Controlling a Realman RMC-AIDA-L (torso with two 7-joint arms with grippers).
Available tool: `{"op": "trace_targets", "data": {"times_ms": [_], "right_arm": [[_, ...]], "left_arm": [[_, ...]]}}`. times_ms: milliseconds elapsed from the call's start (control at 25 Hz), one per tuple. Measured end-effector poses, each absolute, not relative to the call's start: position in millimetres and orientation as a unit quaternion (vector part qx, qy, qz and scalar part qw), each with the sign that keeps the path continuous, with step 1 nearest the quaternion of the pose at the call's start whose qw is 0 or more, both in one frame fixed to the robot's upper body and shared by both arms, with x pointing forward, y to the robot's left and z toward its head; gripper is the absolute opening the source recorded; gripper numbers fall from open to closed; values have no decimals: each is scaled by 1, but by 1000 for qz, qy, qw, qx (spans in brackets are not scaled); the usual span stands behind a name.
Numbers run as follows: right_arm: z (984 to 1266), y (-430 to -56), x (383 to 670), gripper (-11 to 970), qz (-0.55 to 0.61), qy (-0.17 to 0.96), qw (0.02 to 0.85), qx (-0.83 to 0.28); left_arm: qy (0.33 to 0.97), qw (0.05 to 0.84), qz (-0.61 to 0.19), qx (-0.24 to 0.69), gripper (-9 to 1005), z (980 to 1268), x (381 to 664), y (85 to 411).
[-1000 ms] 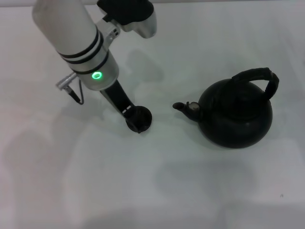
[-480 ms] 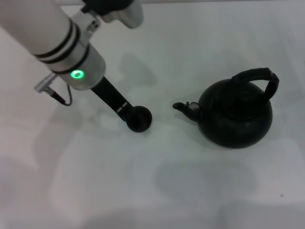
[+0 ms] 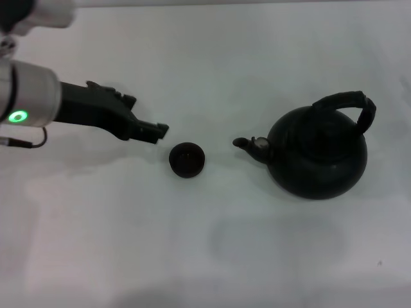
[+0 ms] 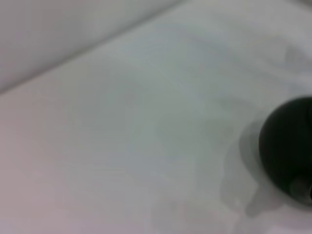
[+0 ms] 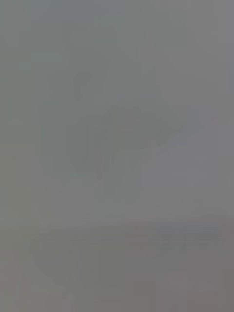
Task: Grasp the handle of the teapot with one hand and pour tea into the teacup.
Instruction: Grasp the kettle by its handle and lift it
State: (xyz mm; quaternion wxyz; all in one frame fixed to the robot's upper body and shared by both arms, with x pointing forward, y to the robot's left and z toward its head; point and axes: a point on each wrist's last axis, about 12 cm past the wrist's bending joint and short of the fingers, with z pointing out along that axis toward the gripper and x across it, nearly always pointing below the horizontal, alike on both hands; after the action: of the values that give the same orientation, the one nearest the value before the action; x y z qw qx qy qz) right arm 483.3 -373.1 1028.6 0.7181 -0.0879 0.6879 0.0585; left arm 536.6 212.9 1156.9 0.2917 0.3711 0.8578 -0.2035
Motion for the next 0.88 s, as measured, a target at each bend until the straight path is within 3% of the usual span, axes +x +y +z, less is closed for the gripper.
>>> {"op": "trace_targets", "data": {"times_ms": [240,480,880], "right_arm": [[1050,-406,461,868,101,727,667,-126],[1081,-408,442,867,103,775,594,-190],[1103,-387,425,867,210,818,479,-239]], "left_arm": [[814,383,-279,335,877,1140,525,253],[737,500,-346,295,876,1118,504,293],[696,595,-330,230,876,1066,472,324]]}}
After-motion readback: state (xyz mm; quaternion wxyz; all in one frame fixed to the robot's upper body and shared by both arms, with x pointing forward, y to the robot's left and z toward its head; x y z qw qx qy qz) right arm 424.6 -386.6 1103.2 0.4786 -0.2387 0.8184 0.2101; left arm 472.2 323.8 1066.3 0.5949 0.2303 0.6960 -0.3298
